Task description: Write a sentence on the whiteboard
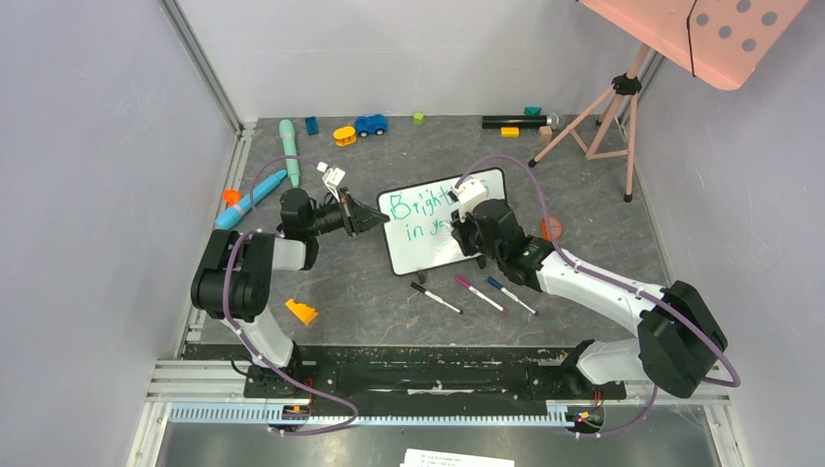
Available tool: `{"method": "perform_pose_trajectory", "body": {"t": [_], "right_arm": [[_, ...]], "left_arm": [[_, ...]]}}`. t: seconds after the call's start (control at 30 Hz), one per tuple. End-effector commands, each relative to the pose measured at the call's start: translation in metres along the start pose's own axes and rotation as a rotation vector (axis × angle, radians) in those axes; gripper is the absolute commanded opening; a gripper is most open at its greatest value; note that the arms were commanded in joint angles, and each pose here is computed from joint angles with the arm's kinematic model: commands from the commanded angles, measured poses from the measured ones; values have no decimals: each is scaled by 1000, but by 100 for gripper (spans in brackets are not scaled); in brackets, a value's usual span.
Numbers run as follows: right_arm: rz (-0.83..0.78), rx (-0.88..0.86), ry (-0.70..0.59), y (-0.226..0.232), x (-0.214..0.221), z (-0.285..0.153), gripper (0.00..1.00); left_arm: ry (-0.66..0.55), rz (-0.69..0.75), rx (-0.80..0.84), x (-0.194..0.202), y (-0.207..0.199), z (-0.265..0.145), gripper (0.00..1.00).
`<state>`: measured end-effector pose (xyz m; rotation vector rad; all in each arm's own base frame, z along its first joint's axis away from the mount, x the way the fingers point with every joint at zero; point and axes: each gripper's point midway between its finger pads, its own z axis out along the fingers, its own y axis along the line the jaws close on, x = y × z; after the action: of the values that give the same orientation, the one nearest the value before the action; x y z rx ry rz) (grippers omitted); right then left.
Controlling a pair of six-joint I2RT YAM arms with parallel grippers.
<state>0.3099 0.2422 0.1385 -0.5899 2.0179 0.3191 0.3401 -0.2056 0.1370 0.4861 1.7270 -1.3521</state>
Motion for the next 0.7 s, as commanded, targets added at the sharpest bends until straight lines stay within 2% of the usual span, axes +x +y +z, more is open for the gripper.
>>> {"method": "perform_pose_trajectory", "body": {"t": [0.0,0.67], "right_arm": [[8,0,-61,-1,-22,0,0],[26,-1,-69,-9,-22,-10,0]], "left_arm": [[4,132,18,-3,-2,4,2],[4,132,19,-3,-2,4,2]]}}
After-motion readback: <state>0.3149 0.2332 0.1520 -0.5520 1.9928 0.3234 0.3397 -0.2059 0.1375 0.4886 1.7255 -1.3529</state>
